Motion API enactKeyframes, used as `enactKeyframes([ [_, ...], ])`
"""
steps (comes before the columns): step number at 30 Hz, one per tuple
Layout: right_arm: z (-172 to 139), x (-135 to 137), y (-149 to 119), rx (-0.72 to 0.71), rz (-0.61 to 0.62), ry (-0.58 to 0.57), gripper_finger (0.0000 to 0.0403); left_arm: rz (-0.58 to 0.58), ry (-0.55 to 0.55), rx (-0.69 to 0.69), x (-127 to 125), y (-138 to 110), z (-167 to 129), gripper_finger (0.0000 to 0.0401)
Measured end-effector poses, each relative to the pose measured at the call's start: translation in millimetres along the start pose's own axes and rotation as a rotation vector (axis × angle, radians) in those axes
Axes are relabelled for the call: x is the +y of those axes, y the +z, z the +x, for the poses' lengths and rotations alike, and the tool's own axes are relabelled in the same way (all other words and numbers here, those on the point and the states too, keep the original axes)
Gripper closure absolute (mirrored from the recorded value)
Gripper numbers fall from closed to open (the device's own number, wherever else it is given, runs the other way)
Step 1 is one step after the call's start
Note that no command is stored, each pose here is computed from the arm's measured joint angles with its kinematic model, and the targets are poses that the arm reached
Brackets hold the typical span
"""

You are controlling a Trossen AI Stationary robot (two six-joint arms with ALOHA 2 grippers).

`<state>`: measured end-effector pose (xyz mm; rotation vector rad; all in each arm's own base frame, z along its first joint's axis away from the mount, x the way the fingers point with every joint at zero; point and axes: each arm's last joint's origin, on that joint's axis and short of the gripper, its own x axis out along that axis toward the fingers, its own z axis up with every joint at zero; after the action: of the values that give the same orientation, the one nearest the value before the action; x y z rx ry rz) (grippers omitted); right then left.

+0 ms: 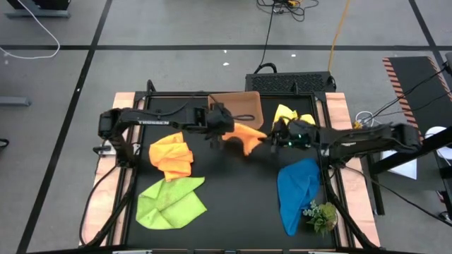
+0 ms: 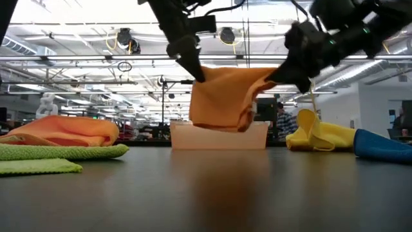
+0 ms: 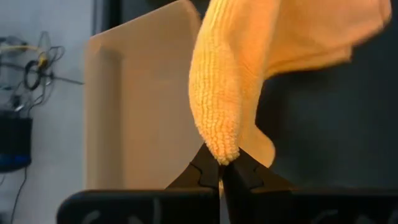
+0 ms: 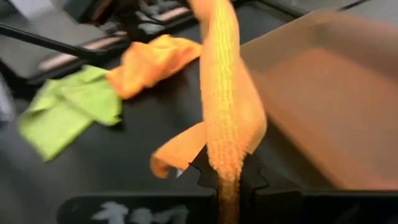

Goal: Fold microfiber towels
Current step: Put the right orange microfiber towel into the orange bin

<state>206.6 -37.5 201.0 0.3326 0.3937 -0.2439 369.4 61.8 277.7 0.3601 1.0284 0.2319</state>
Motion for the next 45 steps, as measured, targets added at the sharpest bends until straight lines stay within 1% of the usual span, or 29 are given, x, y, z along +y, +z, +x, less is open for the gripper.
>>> enactKeyframes([
  [2, -2, -3, 17, 0.017, -0.031, -0.056, 0.0402, -0.031, 0.013, -0.011, 3, -10, -3, 0.0400],
  [4, -2, -9, 33, 0.030, -0.055, -0.102, 0.0402, -0.071, 0.039, -0.059, 10, -18, -5, 0.0400],
  [6, 0, -15, 44, 0.038, -0.070, -0.136, 0.0402, -0.101, 0.034, -0.061, 15, -30, -2, 0.0400],
  [8, 2, -24, 52, 0.054, -0.078, -0.178, 0.0402, -0.141, 0.048, -0.080, 23, -38, 0, 0.0400],
  [9, 4, -29, 53, 0.064, -0.074, -0.182, 0.0402, -0.154, 0.035, -0.082, 26, -43, 2, 0.0400],
  [11, 11, -40, 57, 0.072, -0.060, -0.186, 0.0402, -0.179, 0.044, -0.084, 34, -50, 7, 0.0400],
  [14, 20, -56, 57, 0.097, -0.033, -0.189, 0.0402, -0.216, 0.032, -0.076, 46, -61, 15, 0.0400],
  [18, 34, -80, 54, 0.129, -0.002, -0.233, 0.0402, -0.257, 0.029, -0.092, 62, -73, 22, 0.0400],
  [22, 47, -101, 51, 0.159, 0.015, -0.274, 0.0402, -0.300, 0.004, -0.119, 77, -88, 30, 0.0400],
  [25, 56, -114, 46, 0.191, 0.030, -0.299, 0.0402, -0.330, -0.028, -0.132, 86, -99, 46, 0.0400],
  [31, 73, -133, 33, 0.225, 0.043, -0.330, 0.0403, -0.355, -0.069, -0.094, 94, -115, 79, 0.0400],
  [36, 83, -147, 23, 0.224, 0.054, -0.355, 0.0401, -0.355, -0.059, -0.079, 96, -121, 100, 0.0397],
  [40, 90, -156, 19, 0.198, 0.052, -0.366, 0.0399, -0.360, -0.054, -0.057, 96, -126, 110, 0.0395],
  [45, 94, -160, 16, 0.190, 0.036, -0.368, 0.0395, -0.364, -0.046, -0.061, 97, -126, 111, 0.0381],
])
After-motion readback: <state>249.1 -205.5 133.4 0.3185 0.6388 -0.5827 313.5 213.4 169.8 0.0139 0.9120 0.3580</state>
